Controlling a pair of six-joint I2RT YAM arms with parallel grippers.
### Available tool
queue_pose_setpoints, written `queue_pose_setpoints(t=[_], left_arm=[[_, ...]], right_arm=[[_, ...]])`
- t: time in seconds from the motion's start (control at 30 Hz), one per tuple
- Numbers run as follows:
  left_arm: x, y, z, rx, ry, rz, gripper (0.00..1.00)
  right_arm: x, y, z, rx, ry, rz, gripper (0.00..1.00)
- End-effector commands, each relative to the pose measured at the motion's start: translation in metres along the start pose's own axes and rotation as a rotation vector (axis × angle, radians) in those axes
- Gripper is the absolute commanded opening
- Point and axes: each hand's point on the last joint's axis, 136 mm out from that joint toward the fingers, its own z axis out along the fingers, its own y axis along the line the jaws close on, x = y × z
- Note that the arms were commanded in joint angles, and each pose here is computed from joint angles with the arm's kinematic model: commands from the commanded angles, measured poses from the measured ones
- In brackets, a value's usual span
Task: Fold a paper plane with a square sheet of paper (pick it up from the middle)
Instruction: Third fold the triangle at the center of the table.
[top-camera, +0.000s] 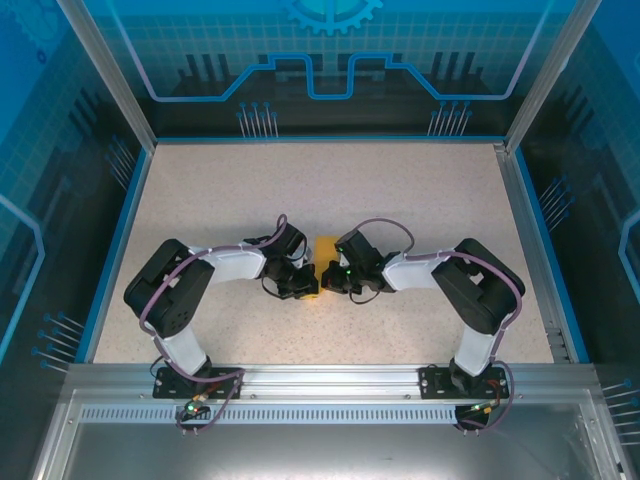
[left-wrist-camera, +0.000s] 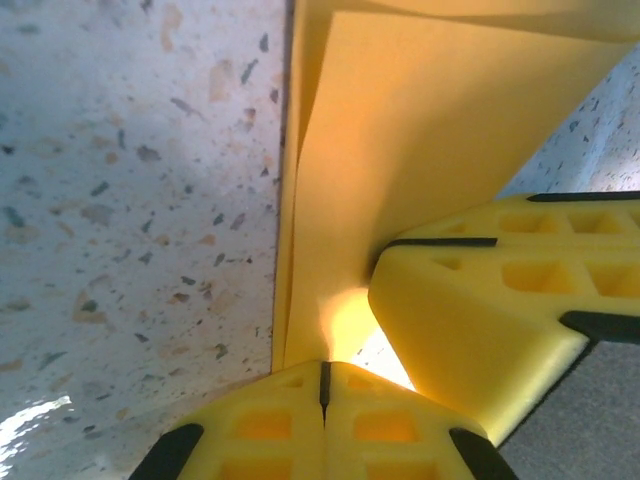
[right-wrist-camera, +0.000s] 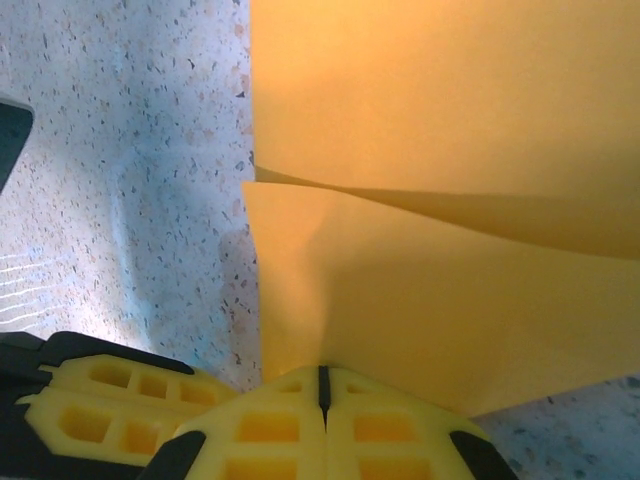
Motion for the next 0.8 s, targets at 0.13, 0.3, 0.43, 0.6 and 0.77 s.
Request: queue_pose_setpoints(t=[0.13, 0.3, 0.43, 0.6, 0.77], left_arm=[[0.013, 0.044, 0.007, -0.154, 0.023, -0.076, 0.0], [0.015, 0.047, 0.009, -0.159, 0.034, -0.078, 0.0], [0.014, 0.046, 0.009, -0.159, 0.035, -0.076, 0.0], [0.013, 0.043, 0.008, -0.15, 0.036, -0.073, 0.0], [0.012, 0.039, 0.007, -0.14, 0.035, -0.071, 0.0]], right_arm=[[-0.012, -0.053, -0.006, 0.1, -0.021, 0.075, 0.01], [-0.037, -0.074, -0.017, 0.107, -0.063, 0.139, 0.01], [-0.055, -0.09, -0.032, 0.128, -0.106, 0.193, 0.01], [-0.066, -0.07, -0.057, 0.122, -0.161, 0.133, 0.01], [-0.056, -0.034, -0.066, 0.07, -0.172, 0.053, 0.02]])
